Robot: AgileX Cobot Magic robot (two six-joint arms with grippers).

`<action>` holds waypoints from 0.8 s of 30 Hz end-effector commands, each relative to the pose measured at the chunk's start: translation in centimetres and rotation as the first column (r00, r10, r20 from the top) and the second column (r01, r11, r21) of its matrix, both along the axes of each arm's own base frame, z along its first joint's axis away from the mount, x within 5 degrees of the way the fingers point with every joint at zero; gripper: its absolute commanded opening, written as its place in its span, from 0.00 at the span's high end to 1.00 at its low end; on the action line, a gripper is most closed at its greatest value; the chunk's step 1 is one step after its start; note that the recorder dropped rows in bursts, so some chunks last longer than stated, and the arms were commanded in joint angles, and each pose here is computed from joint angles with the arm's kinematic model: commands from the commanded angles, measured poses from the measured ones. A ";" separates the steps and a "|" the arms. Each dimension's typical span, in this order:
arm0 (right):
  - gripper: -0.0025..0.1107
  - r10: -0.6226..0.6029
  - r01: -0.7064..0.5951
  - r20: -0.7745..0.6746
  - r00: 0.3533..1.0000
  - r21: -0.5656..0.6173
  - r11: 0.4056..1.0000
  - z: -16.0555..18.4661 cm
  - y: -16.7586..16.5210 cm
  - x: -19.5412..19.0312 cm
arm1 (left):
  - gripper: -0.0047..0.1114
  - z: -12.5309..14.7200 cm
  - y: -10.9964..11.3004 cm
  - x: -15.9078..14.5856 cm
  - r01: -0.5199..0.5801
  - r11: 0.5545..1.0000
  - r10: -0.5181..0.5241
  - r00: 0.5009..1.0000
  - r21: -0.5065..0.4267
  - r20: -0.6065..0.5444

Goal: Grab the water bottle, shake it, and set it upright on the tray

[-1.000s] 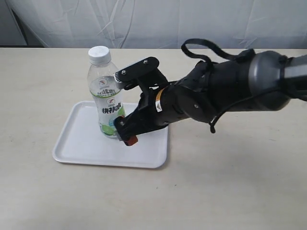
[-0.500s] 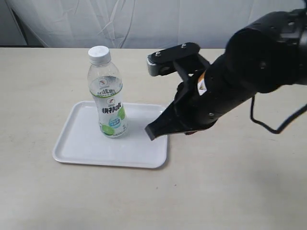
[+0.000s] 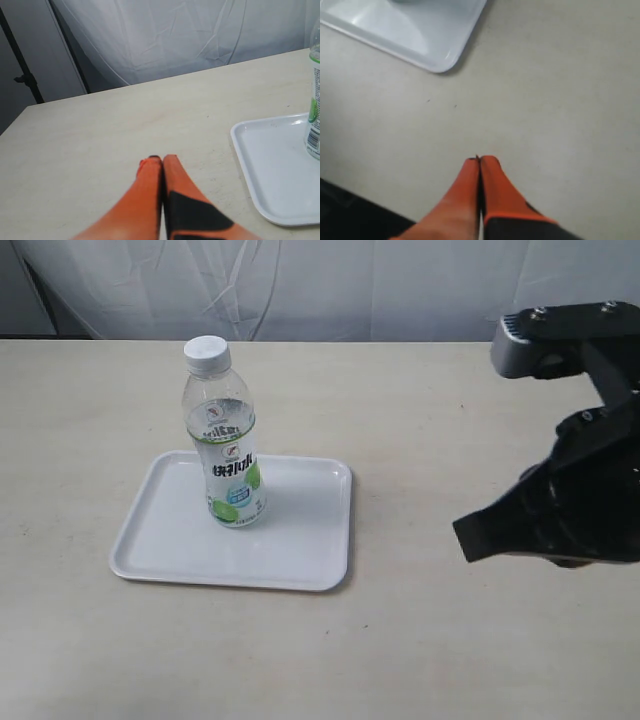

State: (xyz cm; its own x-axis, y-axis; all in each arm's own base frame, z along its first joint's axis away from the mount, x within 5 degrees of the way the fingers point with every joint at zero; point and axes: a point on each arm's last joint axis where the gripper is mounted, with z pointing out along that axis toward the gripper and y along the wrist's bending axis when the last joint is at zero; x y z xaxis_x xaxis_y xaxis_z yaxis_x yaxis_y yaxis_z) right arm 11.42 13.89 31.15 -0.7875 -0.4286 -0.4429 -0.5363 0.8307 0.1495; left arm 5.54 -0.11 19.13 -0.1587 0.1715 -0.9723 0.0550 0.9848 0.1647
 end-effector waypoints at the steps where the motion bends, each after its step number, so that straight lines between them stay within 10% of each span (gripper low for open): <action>1: 0.99 -0.007 0.007 -0.007 1.000 0.001 1.000 0.6 -1.3 -1.0 | 0.96 0.0 0.0 0.0 0.003 1.000 -0.003 1.000 -0.007 0.008; 11: 0.99 -0.073 0.026 0.242 0.967 0.194 0.981 3.2 -3.7 -1.3 | 0.96 0.0 0.0 0.0 0.003 1.000 -0.003 1.000 -0.007 0.008; 16: 0.99 -0.303 -0.001 0.549 0.779 0.484 0.875 2.1 -7.1 -1.8 | 0.96 0.0 0.0 0.0 0.003 1.000 -0.003 1.000 -0.007 0.008; 24: 0.99 -0.615 0.217 0.556 0.559 0.617 0.756 -6.4 -12.0 -5.0 | 0.96 0.0 0.0 0.0 0.003 1.000 -0.003 1.000 -0.007 0.008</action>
